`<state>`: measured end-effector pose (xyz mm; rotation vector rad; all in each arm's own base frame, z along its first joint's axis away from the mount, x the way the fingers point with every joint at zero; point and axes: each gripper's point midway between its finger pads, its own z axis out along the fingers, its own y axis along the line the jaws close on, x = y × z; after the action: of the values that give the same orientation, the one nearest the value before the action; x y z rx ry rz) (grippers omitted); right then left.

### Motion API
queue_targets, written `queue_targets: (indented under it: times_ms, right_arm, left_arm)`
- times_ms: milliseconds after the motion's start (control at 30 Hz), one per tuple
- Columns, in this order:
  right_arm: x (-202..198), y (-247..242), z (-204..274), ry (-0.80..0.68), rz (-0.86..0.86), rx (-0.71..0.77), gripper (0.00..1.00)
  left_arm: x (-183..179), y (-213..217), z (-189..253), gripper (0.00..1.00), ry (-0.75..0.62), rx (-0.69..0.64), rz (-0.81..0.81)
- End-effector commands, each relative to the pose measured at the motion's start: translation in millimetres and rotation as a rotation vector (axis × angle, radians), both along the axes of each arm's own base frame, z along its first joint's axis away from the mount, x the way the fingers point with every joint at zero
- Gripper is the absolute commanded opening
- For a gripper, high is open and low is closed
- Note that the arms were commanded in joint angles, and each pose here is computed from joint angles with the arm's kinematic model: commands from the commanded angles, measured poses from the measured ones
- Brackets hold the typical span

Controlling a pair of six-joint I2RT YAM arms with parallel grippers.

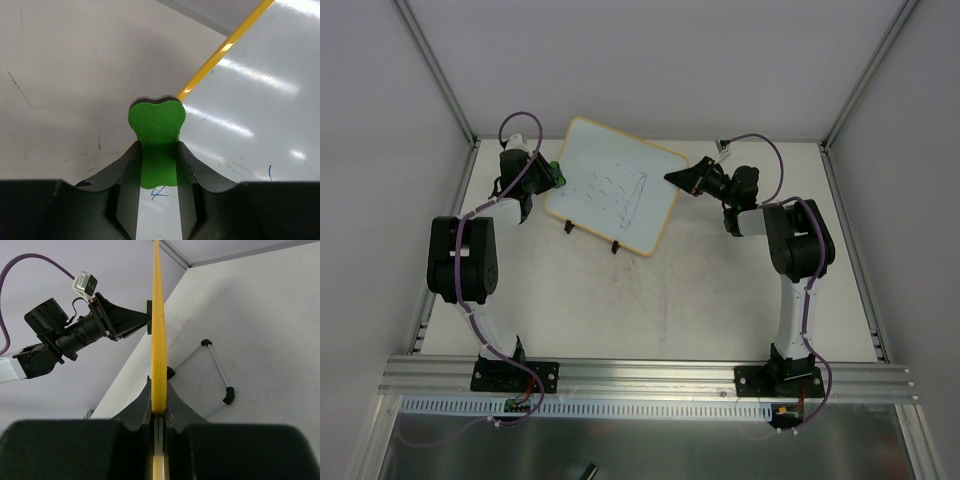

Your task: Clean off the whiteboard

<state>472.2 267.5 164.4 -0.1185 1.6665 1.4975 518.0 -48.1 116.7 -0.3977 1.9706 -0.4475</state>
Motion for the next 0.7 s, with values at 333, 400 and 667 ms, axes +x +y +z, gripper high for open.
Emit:
queue_targets:
  times_ms: [333, 400, 667]
  right_arm:
    - [-5, -6, 45, -0.28, 0.008, 0.002, 0.0]
    - [-5, -6, 46, -0.28, 0.01, 0.004, 0.0]
    - [-5, -6, 45, -0.28, 0.009, 0.003, 0.0]
  left_arm:
    - [19, -62, 25, 0.0, -0.045, 0.035, -0.155]
    - [19, -79, 23, 0.0, -0.04, 0.045, -0.181]
    - [17, -143, 29, 0.0, -0.064, 0.065, -0.296]
